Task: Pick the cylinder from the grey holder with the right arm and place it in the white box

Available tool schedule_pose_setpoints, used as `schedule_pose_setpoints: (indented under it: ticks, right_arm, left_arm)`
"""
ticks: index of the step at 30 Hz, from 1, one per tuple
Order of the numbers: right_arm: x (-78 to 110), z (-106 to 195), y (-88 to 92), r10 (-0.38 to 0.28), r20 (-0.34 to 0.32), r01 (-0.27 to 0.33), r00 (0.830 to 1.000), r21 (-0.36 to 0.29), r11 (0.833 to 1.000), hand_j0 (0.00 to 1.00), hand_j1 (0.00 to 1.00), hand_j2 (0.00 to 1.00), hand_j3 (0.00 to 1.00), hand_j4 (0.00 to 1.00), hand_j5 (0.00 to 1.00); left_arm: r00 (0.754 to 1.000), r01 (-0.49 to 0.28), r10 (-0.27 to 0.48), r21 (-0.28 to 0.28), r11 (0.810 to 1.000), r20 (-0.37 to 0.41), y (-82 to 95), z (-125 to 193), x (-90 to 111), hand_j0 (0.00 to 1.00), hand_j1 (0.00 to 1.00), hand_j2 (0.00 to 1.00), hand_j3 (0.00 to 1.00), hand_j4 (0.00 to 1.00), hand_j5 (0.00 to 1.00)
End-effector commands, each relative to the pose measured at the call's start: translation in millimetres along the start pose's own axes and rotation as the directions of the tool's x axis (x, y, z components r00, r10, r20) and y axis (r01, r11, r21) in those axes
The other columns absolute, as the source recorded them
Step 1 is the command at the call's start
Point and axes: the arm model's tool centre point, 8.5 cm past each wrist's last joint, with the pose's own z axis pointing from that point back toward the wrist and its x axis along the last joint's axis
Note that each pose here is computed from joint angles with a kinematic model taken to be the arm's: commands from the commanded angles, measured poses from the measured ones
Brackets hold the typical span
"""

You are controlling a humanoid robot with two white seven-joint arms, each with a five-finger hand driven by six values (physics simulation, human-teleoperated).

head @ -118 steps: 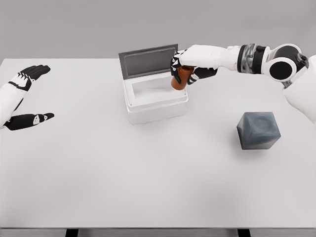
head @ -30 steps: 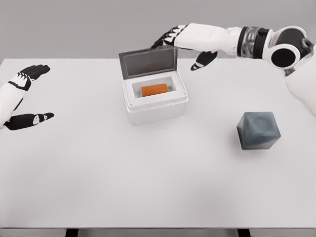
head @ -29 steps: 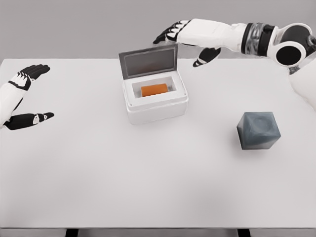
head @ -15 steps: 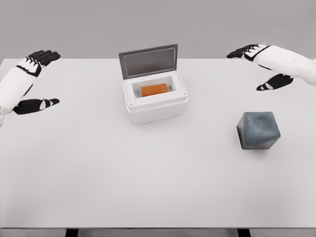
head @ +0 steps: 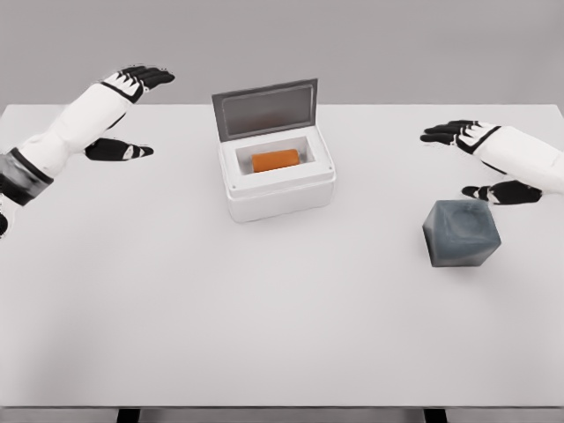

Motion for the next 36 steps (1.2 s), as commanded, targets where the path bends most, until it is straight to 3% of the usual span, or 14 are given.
schedule_pose_setpoints:
  ticks: [1, 6, 13, 16, 18, 27, 36]
  right_arm:
    - [1.4, 5, -10.1, -0.004, 0.01, 0.004, 1.0, -0.023, 1.0, 1.0, 1.0, 1.0, 1.0, 1.0, 1.0]
    - [1.9, 5, -9.3, -0.005, 0.011, 0.005, 1.0, -0.022, 1.0, 1.0, 1.0, 1.0, 1.0, 1.0, 1.0]
    - [3.9, 3, -6.0, -0.015, 0.019, 0.015, 1.0, -0.028, 0.999, 1.0, 1.0, 1.0, 1.0, 1.0, 1.0]
    - [6.0, 5, -6.0, -0.045, 0.039, 0.047, 0.998, -0.042, 0.998, 1.0, 1.0, 1.0, 1.0, 1.0, 1.0]
    - [7.2, 14, -9.0, -0.064, 0.049, 0.066, 0.997, -0.034, 0.997, 1.0, 1.0, 1.0, 1.0, 1.0, 1.0]
    - [11.9, 12, -7.4, -0.062, 0.062, 0.064, 0.996, -0.029, 0.998, 1.0, 1.0, 1.0, 1.0, 1.0, 1.0]
    - [12.5, 11, -5.4, -0.066, 0.065, 0.068, 0.996, -0.025, 0.997, 1.0, 1.0, 1.0, 1.0, 1.0, 1.0]
  left_arm:
    - [0.998, -0.043, 0.04, -0.078, 0.996, -0.037, -29.8, 6, -9, 1.0, 1.0, 1.0, 1.0, 1.0, 1.0]
    - [0.998, -0.05, 0.046, -0.099, 0.994, -0.047, -38.1, -8, -14, 1.0, 1.0, 1.0, 1.0, 1.0, 1.0]
    - [0.994, -0.041, 0.029, -0.112, 0.993, -0.106, -34.8, -12, -35, 1.0, 1.0, 1.0, 1.0, 1.0, 1.0]
    - [0.994, -0.027, 0.016, -0.102, 0.994, -0.105, -26.1, -17, -37, 1.0, 1.0, 1.0, 1.0, 1.0, 1.0]
    - [0.995, -0.034, 0.024, -0.104, 0.994, -0.095, -31.8, -30, -34, 1.0, 1.0, 1.0, 1.0, 1.0, 1.0]
    - [0.992, 0.027, -0.047, -0.173, 0.984, -0.113, -38.7, -53, -42, 1.0, 1.0, 1.0, 1.0, 1.0, 1.0]
    - [0.983, 0.03, -0.068, -0.218, 0.975, -0.171, -46.2, -49, -59, 1.0, 1.0, 1.0, 1.0, 1.0, 1.0]
